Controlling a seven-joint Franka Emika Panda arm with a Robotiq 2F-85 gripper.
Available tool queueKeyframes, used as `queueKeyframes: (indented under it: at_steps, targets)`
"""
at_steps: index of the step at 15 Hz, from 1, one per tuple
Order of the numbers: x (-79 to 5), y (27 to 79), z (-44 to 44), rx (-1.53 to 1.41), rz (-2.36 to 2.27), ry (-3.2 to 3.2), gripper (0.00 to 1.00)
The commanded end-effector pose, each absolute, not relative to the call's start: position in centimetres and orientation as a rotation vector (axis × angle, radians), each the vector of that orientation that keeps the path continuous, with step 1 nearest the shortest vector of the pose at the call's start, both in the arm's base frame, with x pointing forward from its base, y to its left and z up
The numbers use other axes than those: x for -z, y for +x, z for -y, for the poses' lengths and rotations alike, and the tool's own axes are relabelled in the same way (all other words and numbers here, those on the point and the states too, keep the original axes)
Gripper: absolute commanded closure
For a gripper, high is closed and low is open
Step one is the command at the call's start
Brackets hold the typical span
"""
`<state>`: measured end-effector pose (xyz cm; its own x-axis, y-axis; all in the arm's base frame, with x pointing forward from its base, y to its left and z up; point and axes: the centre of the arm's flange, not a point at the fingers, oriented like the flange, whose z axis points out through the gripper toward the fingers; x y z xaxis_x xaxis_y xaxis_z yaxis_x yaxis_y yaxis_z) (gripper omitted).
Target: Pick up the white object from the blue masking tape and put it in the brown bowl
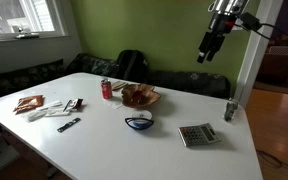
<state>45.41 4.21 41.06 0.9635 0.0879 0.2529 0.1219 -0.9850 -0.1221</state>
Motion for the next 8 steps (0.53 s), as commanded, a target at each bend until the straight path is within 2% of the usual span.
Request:
queueKeyframes:
  at_steps: [1,8]
  targets:
    - [-41.1,45.4,-4.2,0.374,0.160,-2.977,0.00]
    - [-49.2,51.3,-17.5,0.460,0.477,-3.303,0.00]
